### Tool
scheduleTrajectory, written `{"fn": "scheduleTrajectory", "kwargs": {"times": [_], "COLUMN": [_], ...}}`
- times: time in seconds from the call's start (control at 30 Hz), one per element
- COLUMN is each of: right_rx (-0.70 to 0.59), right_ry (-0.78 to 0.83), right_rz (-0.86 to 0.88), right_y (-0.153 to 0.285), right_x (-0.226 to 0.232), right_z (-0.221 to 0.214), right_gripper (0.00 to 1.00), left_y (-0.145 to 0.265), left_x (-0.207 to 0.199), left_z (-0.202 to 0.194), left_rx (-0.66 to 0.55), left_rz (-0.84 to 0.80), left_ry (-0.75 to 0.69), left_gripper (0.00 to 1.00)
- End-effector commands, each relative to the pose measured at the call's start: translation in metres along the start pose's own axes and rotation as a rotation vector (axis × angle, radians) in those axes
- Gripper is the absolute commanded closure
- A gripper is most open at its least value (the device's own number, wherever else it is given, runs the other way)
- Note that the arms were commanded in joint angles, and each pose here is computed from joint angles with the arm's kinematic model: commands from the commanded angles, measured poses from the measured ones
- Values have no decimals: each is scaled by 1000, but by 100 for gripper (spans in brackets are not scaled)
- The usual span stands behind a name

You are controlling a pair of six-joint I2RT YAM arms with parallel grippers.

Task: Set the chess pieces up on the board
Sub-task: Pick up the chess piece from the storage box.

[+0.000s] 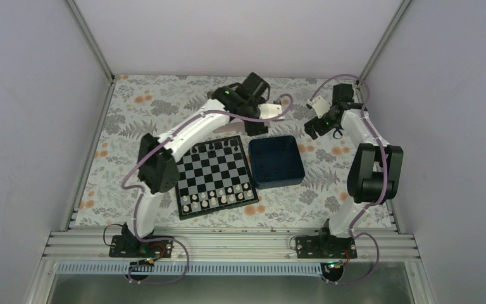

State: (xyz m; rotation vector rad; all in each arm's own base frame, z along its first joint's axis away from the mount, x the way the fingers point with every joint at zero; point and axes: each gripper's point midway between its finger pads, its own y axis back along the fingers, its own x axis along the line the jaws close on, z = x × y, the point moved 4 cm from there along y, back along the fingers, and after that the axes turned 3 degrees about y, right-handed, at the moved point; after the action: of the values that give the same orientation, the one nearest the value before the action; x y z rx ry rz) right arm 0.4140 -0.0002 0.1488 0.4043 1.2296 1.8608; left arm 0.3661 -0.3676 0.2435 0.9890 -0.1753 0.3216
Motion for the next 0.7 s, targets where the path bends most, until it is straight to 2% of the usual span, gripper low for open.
{"fn": "scheduleTrajectory", "kwargs": {"times": [0.0, 0.27, 0.47, 0.67], "right_rx": [19, 20, 20, 21], "right_ry": [5, -1, -1, -1], "right_rz": [12, 26, 32, 38], "right_y": [-10, -12, -12, -13], "right_x": [2, 3, 4, 5], "right_z": [-6, -6, -7, -7], "right_gripper": [0, 0, 0, 0], "left_y": [-36, -93, -111, -117], "left_x": [-19, -34, -44, -58], "left_z": [20, 28, 28, 20], "left_rx": [-43, -44, -71, -62], "left_rz": [-87, -186, -258, -334], "left_ry": [-3, 1, -6, -7], "left_gripper": [26, 26, 27, 34]}}
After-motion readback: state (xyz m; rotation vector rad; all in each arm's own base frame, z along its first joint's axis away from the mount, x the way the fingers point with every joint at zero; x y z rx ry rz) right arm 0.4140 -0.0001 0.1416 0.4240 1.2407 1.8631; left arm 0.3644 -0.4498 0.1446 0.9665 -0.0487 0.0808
